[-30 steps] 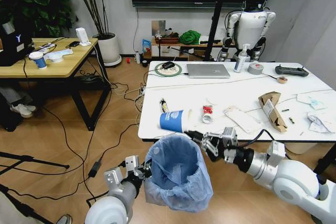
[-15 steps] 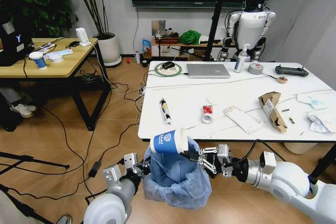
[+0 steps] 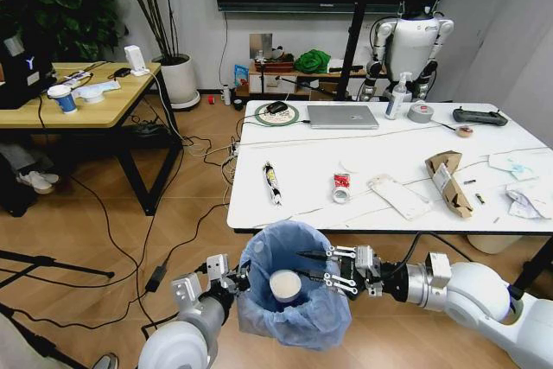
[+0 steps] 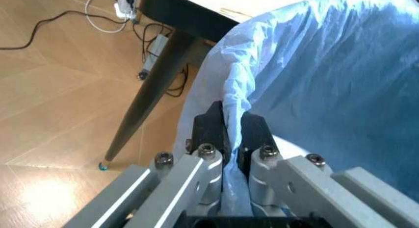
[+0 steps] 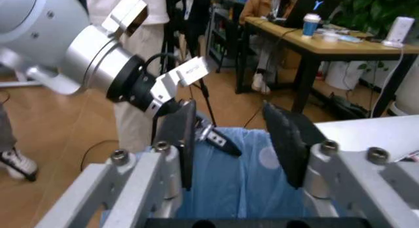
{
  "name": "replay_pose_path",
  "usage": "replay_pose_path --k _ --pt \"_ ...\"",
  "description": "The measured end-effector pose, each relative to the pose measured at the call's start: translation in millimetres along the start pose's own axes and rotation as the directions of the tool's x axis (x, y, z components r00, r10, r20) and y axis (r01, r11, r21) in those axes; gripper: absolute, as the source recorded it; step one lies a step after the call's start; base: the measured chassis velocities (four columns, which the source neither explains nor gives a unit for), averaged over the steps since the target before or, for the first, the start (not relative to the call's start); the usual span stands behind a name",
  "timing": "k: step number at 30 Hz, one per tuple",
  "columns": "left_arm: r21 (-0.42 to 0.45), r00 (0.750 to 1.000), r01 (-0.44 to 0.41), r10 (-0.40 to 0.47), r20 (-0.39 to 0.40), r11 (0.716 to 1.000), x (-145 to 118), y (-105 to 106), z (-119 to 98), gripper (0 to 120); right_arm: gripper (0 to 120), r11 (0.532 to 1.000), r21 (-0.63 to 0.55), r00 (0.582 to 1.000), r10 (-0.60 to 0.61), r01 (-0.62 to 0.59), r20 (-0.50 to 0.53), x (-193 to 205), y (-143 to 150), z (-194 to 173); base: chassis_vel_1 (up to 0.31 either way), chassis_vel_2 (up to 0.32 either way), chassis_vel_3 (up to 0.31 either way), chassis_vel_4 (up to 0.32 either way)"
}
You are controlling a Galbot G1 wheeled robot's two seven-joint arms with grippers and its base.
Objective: Pick up the trash bin and place the trash from the table into it.
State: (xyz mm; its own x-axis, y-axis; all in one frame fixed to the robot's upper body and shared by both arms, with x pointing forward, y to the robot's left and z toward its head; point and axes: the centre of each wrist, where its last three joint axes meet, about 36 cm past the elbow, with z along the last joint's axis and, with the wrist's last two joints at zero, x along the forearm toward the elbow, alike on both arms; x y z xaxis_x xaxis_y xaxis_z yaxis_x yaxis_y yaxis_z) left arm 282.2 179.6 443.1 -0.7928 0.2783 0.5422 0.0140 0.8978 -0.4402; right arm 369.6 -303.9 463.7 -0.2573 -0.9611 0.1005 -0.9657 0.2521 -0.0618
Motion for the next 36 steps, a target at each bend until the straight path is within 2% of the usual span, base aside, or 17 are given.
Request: replay_pose_path --k 1,3,4,6,7,9,11,15,17,22,24,29,36 --pt "0.000 1.000 0.000 0.000 0.000 1.000 0 0 0 0 39 1.000 0.000 1.000 0.000 0.000 0.000 0 0 0 0.000 0.000 0.000 0.000" --pt "-0.004 1.000 0.011 -0.011 0.001 1.000 2 3 1 0 48 0.999 -0.016 0.998 0.049 -0.048 0.047 0 -6 -5 0.000 0.000 0.000 0.000" --pt "-0.008 1.000 0.021 -0.021 0.003 1.000 4 5 2 0 56 0.993 -0.020 0.990 0.119 -0.118 0.082 0 -16 -9 0.000 0.000 0.000 0.000" --pt "-0.009 1.000 0.030 -0.030 0.006 0.999 7 8 2 0 63 0.977 -0.038 0.970 0.212 -0.209 0.121 -1 -27 -10 0.000 0.000 0.000 0.000" --pt "-0.011 0.999 0.036 -0.036 0.011 0.999 9 9 2 0 68 0.957 -0.065 0.946 0.291 -0.284 0.145 -4 -35 -8 0.000 0.000 0.000 0.000" --pt "-0.012 0.999 0.038 -0.038 0.015 0.999 10 10 2 0 70 0.944 -0.081 0.932 0.329 -0.320 0.153 -6 -38 -7 0.000 0.000 0.000 0.000" --pt "-0.008 0.999 0.045 -0.044 0.027 0.999 14 11 0 0 81 0.880 -0.143 0.863 0.474 -0.454 0.176 -18 -49 4 0.000 0.000 0.000 0.000" --pt "-0.011 0.998 0.052 -0.051 0.029 0.999 20 13 -2 0 97 0.820 -0.224 0.804 0.566 -0.527 0.183 -50 -54 20 0.000 0.000 0.000 0.000" --pt "-0.013 0.998 0.053 -0.053 0.029 0.998 21 13 -2 0 97 0.817 -0.230 0.802 0.570 -0.529 0.180 -55 -55 21 0.000 0.000 0.000 0.000" --pt "-0.031 0.996 0.080 -0.079 0.032 0.996 31 20 -4 0 100 0.765 -0.249 0.775 0.627 -0.594 0.078 -109 -64 16 0.000 0.000 0.000 0.000" --pt "-0.034 0.996 0.083 -0.082 0.033 0.996 32 20 -5 0 100 0.763 -0.245 0.774 0.629 -0.598 0.071 -112 -66 15 0.000 0.000 0.000 0.000" --pt "-0.066 0.992 0.121 -0.118 0.047 0.990 41 28 -5 0 100 0.745 -0.228 0.771 0.635 -0.627 -0.044 -140 -79 15 0.000 0.000 0.000 0.000" --pt "-0.086 0.986 0.160 -0.154 0.070 0.983 45 33 0 0 100 0.739 -0.219 0.770 0.624 -0.637 -0.133 -159 -81 36 0.000 0.000 0.000 0.000"
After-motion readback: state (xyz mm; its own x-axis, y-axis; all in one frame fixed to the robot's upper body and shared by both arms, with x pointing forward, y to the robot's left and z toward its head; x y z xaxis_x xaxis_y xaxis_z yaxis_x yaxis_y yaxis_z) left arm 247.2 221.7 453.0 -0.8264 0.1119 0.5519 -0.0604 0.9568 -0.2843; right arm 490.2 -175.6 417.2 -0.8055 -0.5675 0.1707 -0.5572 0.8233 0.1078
